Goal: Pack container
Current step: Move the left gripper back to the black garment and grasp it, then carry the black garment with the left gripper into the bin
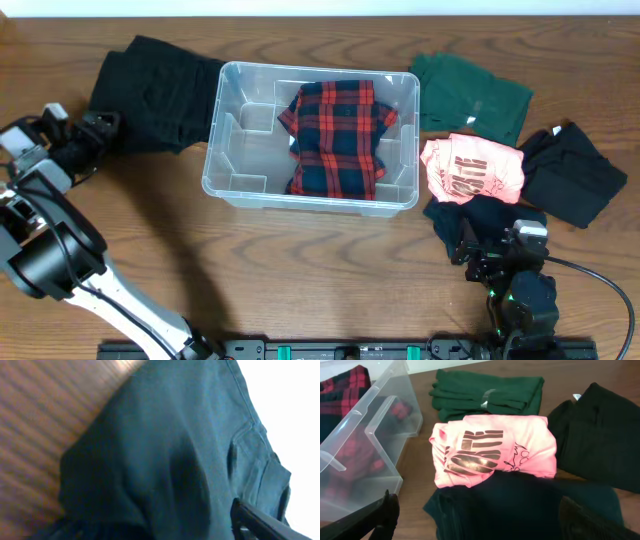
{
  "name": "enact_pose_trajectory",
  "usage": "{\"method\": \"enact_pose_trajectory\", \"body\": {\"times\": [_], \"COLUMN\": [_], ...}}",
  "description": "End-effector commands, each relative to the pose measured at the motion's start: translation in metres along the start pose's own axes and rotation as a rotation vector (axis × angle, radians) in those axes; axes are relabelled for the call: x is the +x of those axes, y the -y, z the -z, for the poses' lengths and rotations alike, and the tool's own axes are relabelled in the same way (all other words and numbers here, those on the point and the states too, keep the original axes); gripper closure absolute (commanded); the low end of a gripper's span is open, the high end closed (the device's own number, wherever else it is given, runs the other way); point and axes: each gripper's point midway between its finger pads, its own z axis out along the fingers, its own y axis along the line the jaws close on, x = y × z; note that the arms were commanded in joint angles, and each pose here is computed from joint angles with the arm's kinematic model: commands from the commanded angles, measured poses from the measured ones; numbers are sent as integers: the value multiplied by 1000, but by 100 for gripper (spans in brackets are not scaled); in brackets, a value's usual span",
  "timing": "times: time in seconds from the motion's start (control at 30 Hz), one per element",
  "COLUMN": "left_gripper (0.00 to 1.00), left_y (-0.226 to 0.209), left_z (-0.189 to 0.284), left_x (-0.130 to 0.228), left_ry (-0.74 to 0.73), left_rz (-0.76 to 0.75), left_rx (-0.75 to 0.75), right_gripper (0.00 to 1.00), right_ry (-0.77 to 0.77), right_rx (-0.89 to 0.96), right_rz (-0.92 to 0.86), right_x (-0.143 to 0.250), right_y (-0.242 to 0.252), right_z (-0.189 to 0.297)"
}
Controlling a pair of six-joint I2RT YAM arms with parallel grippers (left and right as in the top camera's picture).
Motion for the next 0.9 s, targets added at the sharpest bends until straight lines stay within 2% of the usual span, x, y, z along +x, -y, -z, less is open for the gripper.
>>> {"method": "enact_pose_trajectory", "body": {"times": [0.0,0.1,0.17,0.2,0.27,0.3,0.57,0.7,0.87], "left_gripper": [24,36,51,59,86,94,94,94,94], "left_y": [-14,-14,-14,-15,-15,-14,35,85,158], "left_z": [-16,-17,-17,-17,-16,-15,21,67,130], "left_x": [16,16,16,16,15,15,1,-16,-34], "left_ry": [-25,-24,-23,-23,-22,-25,-53,-50,-5], "left_rz": [24,21,21,22,24,26,28,9,-94], "left_rx": [-67,-77,-77,-78,-76,-65,224,406,528], "right_gripper": [1,1,1,1,1,1,1,1,1], "right_ry": [2,2,2,2,2,2,2,2,2], "right_rx": [0,0,0,0,0,0,0,0,0], "right_rz": [-10,-10,-10,-10,-10,-10,-10,-10,-10], "right_x": [0,0,0,0,0,0,0,0,0], "right_y": [0,0,0,0,0,0,0,0,0], "right_z": [0,0,0,0,0,0,0,0,0]}}
